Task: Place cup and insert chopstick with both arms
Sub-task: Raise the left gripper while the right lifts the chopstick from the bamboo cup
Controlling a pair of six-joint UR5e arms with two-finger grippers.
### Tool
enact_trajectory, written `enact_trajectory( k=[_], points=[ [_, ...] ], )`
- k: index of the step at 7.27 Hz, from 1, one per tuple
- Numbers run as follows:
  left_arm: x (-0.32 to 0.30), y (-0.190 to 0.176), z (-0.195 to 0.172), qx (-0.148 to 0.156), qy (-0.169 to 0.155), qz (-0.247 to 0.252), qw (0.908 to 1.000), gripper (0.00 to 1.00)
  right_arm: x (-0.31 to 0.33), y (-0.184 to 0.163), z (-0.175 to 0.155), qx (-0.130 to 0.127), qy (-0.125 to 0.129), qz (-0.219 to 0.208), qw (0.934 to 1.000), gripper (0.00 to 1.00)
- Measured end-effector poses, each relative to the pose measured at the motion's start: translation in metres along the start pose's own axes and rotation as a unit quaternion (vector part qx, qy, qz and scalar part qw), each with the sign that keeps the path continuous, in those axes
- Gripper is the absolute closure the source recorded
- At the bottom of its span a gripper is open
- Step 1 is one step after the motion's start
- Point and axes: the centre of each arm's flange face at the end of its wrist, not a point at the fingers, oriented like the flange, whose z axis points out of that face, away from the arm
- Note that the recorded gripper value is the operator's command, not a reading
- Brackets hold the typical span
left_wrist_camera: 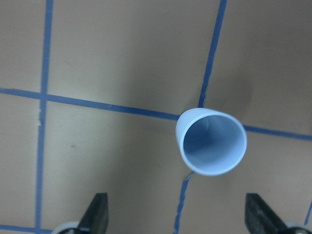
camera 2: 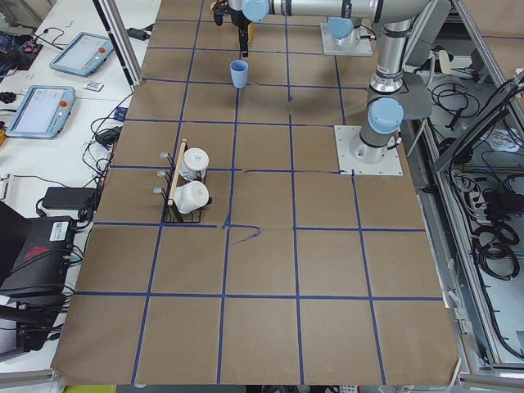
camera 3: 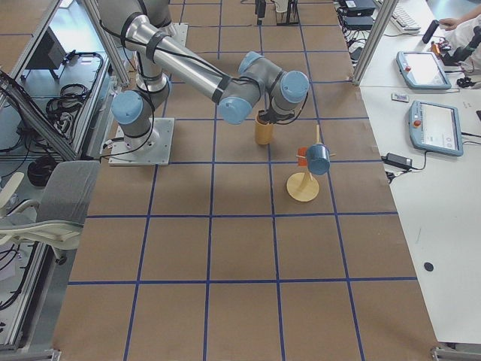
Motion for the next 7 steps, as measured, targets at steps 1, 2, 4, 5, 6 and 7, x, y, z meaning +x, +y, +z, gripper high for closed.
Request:
enact_trajectory(
  k=[1, 2, 4, 5, 6, 7],
  points=[
    [-0.016, 0.029, -0.027, -0.008, -0.010, 0.032, 0.9994, 0.00, -0.001, 0.000, -0.001, -0.003, 0.001, 0.010, 0.9999, 1.00],
    [-0.027, 0.055, -0.043, -0.015, -0.021, 0.051, 0.9984, 0.00, -0.001, -0.002, -0.004, -0.004, 0.001, 0.020, 0.9998, 1.00],
    [-0.038, 0.076, -0.055, -0.017, -0.030, 0.076, 0.9965, 0.00, -0.006, -0.013, -0.021, -0.009, 0.013, 0.048, 0.9987, 1.00],
    [-0.040, 0.076, -0.060, -0.003, -0.029, 0.086, 0.9959, 0.00, -0.014, -0.026, -0.040, -0.013, 0.018, 0.067, 0.9975, 1.00],
    [-0.042, 0.068, -0.066, 0.028, -0.027, 0.087, 0.9954, 0.00, -0.028, -0.047, -0.069, -0.017, 0.019, 0.096, 0.9951, 1.00],
    [-0.048, 0.055, -0.072, 0.067, -0.027, 0.082, 0.9941, 0.00, -0.043, -0.075, -0.104, -0.025, 0.025, 0.133, 0.9905, 1.00]
  ],
)
